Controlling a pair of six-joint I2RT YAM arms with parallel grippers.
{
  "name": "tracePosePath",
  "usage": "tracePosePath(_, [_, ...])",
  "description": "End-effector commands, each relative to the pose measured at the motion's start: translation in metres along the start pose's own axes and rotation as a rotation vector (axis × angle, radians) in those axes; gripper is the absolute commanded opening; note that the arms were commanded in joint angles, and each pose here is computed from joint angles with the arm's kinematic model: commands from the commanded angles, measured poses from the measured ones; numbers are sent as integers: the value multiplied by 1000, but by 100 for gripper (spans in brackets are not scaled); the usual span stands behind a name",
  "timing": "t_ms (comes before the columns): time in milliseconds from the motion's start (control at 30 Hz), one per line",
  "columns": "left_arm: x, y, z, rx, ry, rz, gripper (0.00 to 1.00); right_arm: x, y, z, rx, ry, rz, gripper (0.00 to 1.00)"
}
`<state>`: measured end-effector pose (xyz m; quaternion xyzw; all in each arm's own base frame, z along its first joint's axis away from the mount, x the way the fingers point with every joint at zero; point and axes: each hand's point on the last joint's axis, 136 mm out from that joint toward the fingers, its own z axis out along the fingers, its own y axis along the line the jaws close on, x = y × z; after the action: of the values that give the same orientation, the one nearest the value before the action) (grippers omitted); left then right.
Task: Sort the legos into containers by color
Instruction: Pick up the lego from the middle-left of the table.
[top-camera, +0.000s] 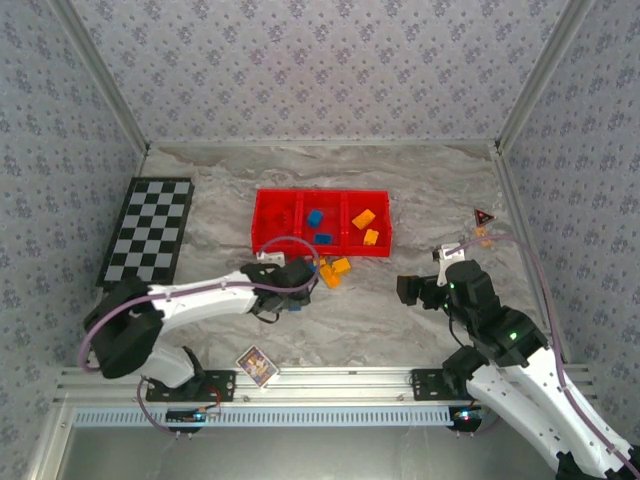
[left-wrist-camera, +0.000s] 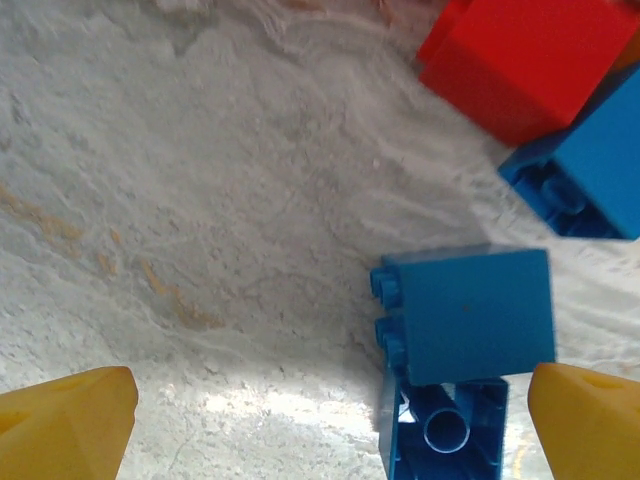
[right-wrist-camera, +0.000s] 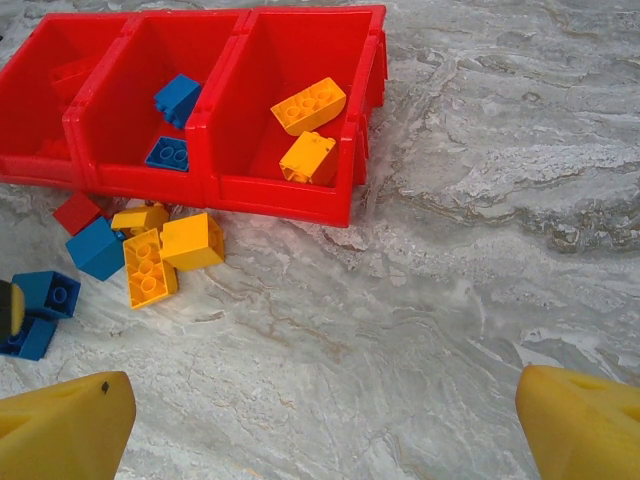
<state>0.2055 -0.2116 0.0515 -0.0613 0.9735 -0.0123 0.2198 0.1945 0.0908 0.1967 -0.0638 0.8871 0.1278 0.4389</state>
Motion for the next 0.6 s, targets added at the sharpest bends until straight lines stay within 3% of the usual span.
tracePosePath(0, [4, -18, -2, -20, 15, 42, 100, 0, -5, 2, 24, -2, 5, 100])
tracePosePath(233, [18, -42, 9, -13, 68, 108, 100, 1, -6, 2, 32, 2, 4, 100])
tracePosePath(567, [26, -36, 22, -33, 93, 99, 92, 1, -7, 3, 40, -2, 9, 100])
